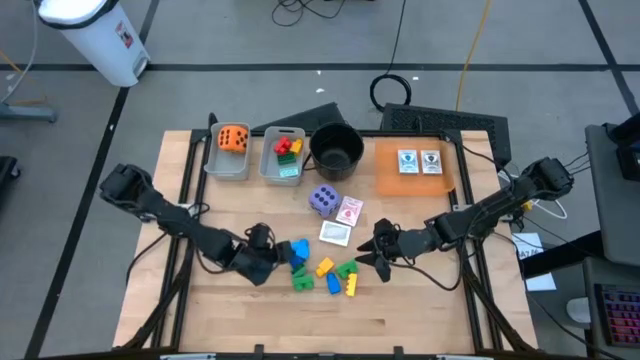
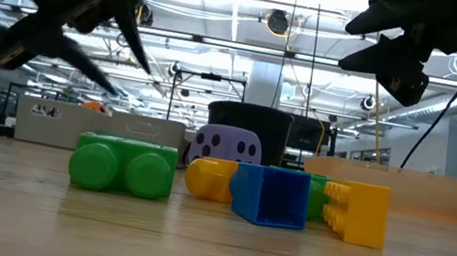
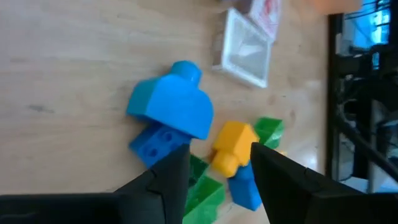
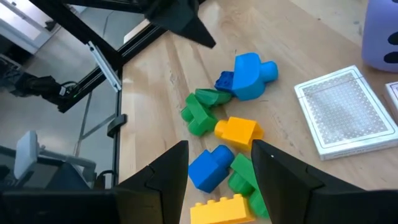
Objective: Pick & Place Toys
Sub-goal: Put the blue game piece into the right gray bin
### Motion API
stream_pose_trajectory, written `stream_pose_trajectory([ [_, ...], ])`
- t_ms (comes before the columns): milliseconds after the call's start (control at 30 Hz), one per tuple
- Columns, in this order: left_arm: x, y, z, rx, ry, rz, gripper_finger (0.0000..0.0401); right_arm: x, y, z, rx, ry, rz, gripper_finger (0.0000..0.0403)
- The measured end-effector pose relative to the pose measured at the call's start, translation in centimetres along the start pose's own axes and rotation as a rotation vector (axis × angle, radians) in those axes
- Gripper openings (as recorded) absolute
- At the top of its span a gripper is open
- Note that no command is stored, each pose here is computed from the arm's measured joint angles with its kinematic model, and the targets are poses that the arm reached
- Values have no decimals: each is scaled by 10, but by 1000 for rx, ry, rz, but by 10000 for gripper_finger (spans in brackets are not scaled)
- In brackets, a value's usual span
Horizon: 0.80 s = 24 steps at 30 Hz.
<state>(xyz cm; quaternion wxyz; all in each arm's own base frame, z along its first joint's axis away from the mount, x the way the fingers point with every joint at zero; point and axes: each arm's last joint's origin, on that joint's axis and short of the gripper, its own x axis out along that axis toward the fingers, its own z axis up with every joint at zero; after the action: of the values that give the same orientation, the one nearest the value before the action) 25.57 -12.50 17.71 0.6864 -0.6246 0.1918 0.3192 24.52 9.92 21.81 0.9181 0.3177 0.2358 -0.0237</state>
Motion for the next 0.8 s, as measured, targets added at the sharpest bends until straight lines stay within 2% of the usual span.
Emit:
stream_pose_trajectory([
  [267,30,7,-19,-63,28,-52,228,1,-1,2,7,-15,0,169],
  [433,38,10,-25,-78,30,-64,259,1,-1,3,15,-20,4,169],
  [633,38,12,-23,-72,-1,-53,268,1,-1,3,7,-20,4,169],
  [800,40,16,-17,-64,-14,15,269,2,-2,5,10,-24,0,169],
])
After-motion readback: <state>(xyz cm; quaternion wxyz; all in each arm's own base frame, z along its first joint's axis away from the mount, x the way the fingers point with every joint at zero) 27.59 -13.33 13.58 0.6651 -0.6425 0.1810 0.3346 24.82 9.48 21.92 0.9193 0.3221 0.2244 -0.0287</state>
